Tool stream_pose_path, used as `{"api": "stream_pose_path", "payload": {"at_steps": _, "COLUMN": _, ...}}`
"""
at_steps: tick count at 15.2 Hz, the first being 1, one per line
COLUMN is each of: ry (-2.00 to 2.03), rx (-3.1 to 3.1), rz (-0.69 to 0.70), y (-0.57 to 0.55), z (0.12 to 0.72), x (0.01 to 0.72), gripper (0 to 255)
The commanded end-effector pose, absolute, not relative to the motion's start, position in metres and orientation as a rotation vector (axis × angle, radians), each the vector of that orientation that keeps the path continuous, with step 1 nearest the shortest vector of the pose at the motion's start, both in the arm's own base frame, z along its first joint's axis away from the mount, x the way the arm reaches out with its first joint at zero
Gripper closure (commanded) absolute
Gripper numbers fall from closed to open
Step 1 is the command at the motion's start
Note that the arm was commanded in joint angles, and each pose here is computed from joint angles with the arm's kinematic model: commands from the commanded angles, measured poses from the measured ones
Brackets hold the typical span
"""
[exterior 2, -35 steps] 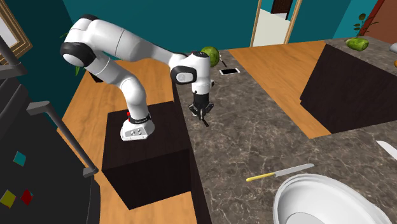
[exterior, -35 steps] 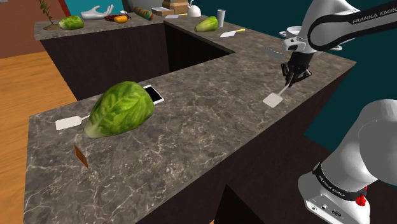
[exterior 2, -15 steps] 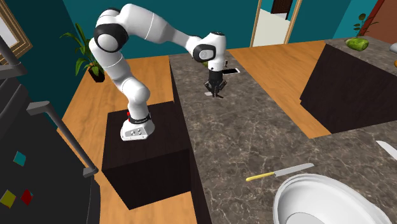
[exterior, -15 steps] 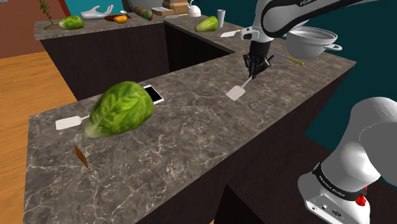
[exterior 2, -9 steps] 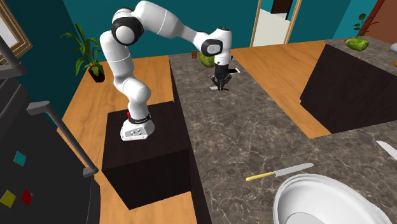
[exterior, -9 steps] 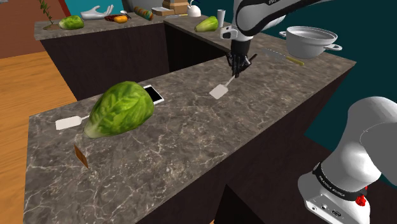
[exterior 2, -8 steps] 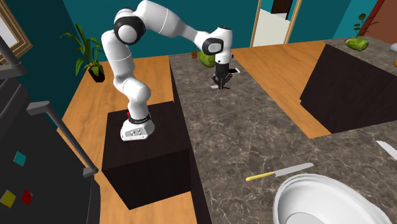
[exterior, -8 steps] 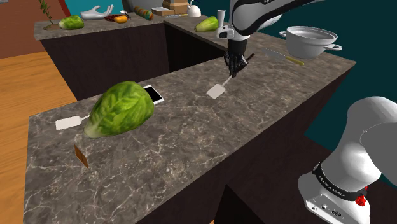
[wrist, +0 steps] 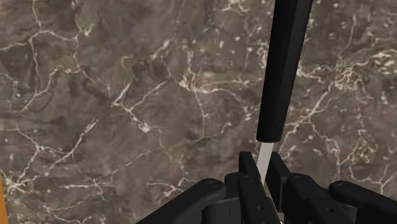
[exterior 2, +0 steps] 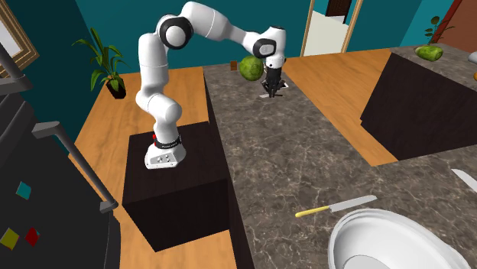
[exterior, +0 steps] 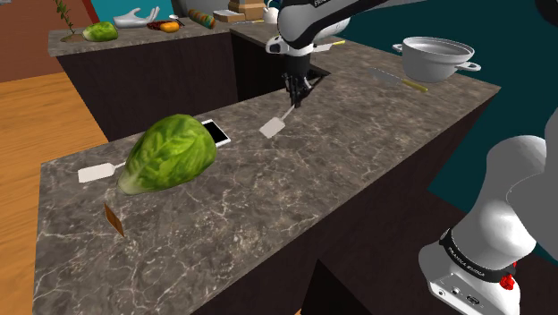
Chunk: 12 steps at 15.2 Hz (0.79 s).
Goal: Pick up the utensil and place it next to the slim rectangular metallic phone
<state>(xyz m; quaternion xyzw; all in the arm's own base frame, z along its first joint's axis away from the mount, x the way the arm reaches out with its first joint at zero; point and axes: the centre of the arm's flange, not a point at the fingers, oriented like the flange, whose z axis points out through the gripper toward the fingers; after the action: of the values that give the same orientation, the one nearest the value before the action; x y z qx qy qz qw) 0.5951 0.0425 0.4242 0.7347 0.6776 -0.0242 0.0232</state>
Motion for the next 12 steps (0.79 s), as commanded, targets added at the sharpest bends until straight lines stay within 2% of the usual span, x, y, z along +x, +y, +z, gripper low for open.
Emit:
{"api": "stream_pose_path", "payload": {"at_steps": 1, "ry": 2.099, "rx": 2.275, "rz": -0.075, "y": 0.061, "z": 0.424, "x": 0.615, "gripper": 255}}
{"api": "stream_pose_path", "payload": {"at_steps": 9, "ry": 2.099, "rx": 2.275, "rz": -0.075, "y": 0.135, "z": 0.424, "x": 0.688, "gripper": 255}}
{"api": "stream_pose_path", "payload": {"at_steps": 12, "ry": 2.099, "rx": 2.275, "rz": -0.075, "y": 0.135, "z": 0.409, "x": 0.688, "gripper": 255}}
